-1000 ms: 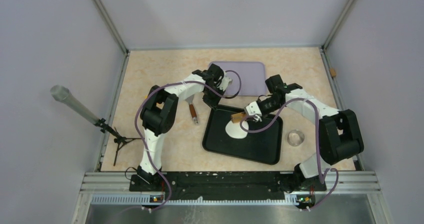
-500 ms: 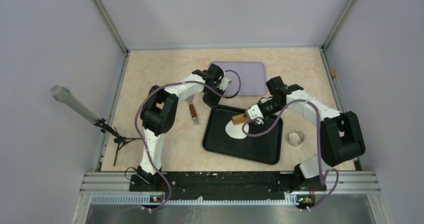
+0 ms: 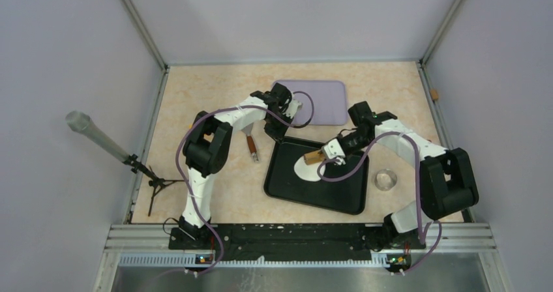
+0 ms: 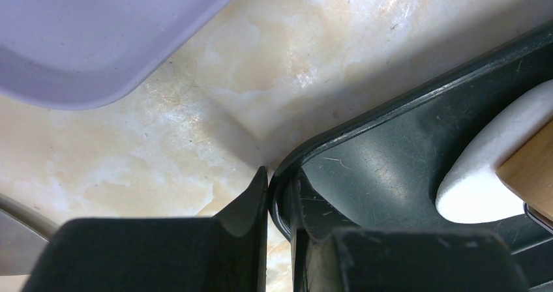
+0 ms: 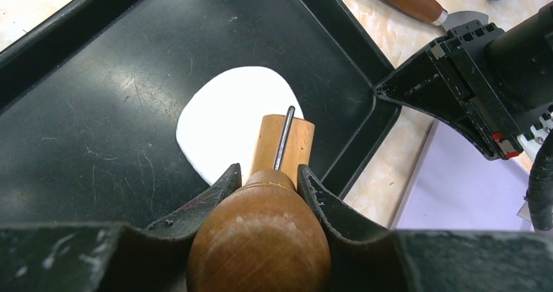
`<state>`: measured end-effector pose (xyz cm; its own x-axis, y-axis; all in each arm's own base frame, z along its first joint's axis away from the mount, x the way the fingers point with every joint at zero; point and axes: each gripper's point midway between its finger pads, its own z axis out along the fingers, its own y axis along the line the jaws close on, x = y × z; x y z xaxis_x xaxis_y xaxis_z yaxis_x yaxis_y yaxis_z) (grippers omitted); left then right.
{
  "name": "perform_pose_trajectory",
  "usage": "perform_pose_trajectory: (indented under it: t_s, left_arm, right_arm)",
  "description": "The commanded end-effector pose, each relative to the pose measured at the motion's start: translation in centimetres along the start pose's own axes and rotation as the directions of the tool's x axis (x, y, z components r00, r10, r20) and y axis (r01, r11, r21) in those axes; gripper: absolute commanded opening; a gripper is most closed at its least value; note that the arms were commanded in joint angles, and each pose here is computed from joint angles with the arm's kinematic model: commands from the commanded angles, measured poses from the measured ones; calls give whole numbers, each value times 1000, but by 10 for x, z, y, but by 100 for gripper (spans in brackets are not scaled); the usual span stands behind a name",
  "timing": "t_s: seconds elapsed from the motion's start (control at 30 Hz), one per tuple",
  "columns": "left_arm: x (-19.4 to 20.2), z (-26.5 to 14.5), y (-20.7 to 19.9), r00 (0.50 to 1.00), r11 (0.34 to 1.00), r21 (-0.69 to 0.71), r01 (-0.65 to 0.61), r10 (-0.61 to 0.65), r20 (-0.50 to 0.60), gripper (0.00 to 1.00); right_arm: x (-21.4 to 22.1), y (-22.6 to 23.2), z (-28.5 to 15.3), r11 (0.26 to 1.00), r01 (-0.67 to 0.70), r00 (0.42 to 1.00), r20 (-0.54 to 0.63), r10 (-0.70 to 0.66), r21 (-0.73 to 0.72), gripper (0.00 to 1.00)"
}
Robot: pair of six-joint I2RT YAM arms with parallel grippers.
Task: Roll out the dumpling wrappers from the dough
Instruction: Flatten out the dough on the work surface.
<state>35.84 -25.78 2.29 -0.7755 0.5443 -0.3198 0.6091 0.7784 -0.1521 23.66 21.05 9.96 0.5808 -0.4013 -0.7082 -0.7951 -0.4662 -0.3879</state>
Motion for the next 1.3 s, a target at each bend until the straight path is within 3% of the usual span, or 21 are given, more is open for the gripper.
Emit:
perform_pose_trajectory:
  t_s: [0.0,1.27]
  left_arm:
    - [1,10,52,998,983,-171,60,-60,6,0]
    - [2,10,54,998,982,-178,64,-65,2,0]
  right_arm:
    - [-5,136,-7,804,-484,875,-168,455,-345,0]
    - [-12,180,-13,755,-514,857,-216,467,-407,0]
